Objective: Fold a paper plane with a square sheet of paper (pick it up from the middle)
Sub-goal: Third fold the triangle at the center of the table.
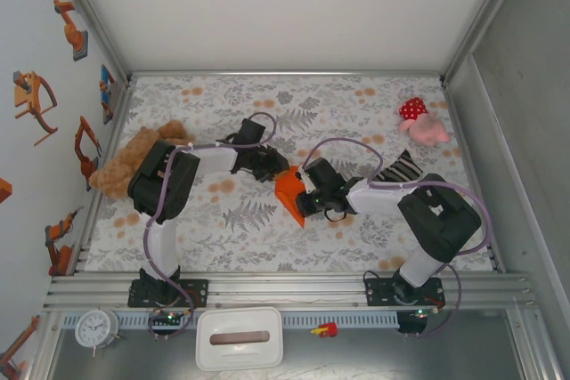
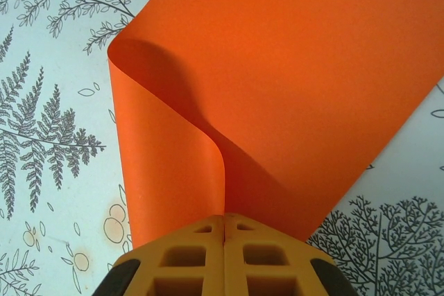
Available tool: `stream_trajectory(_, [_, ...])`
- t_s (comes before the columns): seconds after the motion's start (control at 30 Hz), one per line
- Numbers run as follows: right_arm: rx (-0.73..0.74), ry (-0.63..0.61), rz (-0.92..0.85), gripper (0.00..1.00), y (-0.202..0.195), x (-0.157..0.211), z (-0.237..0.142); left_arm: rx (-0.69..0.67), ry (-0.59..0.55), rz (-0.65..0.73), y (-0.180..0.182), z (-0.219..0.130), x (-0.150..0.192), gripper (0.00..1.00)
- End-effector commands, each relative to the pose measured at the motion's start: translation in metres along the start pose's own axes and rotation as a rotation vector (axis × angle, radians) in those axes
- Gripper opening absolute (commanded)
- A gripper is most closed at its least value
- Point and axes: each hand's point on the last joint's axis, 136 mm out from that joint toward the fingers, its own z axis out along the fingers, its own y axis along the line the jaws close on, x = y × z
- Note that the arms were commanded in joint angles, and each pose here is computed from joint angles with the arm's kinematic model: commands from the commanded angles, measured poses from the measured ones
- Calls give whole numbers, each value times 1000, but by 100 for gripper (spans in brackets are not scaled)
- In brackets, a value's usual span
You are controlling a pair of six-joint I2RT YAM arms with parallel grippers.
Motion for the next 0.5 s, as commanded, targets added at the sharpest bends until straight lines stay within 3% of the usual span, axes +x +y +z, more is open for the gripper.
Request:
stream_trajectory(0.0, [34,19,17,0,-8,1,3,19,-12,46,-14,-16,0,22])
stream_trajectory(0.47, [24,-2,18,0,-5,-6,0,-122,69,55,20,11,13,18])
